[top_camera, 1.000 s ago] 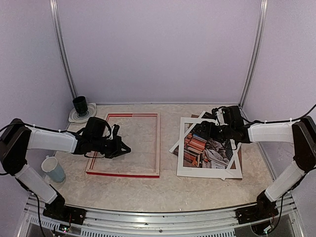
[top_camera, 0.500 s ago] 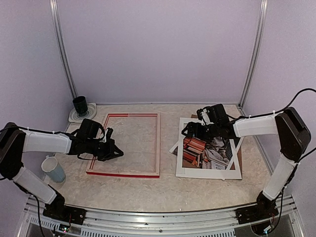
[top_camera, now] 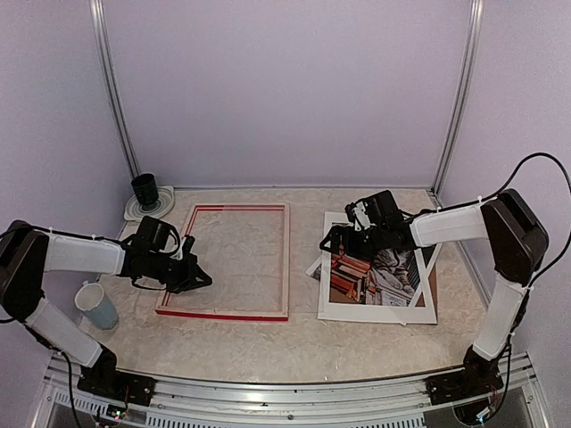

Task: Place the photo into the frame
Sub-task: Place the glass panel in the frame body.

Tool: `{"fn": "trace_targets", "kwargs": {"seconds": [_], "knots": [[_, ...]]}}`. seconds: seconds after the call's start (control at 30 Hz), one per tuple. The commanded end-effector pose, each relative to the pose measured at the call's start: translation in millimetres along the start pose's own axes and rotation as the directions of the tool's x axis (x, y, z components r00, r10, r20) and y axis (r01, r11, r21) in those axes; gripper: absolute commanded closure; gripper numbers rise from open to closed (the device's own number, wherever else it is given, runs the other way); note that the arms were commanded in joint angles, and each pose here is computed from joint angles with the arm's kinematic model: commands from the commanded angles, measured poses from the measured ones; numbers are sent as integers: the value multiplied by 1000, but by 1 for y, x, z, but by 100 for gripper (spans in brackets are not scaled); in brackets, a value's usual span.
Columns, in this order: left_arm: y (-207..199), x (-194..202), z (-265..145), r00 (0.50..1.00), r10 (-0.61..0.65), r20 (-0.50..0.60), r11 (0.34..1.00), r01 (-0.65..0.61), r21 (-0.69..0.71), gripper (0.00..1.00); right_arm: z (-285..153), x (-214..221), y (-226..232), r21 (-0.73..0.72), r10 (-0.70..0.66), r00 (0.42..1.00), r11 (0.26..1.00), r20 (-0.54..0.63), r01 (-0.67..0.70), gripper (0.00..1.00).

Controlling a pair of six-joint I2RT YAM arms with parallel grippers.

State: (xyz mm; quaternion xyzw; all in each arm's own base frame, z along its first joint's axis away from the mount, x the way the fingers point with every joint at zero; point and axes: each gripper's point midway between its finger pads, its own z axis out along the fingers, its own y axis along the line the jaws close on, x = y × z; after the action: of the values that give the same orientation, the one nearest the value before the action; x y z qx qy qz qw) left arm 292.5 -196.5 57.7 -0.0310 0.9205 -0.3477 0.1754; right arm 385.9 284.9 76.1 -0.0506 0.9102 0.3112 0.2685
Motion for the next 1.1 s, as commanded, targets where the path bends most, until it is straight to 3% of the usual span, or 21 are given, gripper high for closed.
{"fn": "trace_targets", "kwargs": {"seconds": [0.0,0.17,0.57,0.97,1.07], "knots": [[25,11,-1,998,-1,-56,998,-3,-65,100,3,-6,20,-41,-22,1000,999,0,22,1],[35,13,-3,998,-15,-68,996,10,-85,98,7,-7,31,-65,-33,999,997,-4,33,1],[43,7,-9,998,-21,-57,991,13,-131,61,21,2,48,-100,-50,998,994,-38,46,1],[30,-48,-46,989,29,146,986,-4,-169,24,39,5,54,-143,-29,997,990,-74,18,1],[33,-57,-50,978,-6,206,985,41,-165,21,42,1,59,-167,-33,997,986,-65,21,2]]}}
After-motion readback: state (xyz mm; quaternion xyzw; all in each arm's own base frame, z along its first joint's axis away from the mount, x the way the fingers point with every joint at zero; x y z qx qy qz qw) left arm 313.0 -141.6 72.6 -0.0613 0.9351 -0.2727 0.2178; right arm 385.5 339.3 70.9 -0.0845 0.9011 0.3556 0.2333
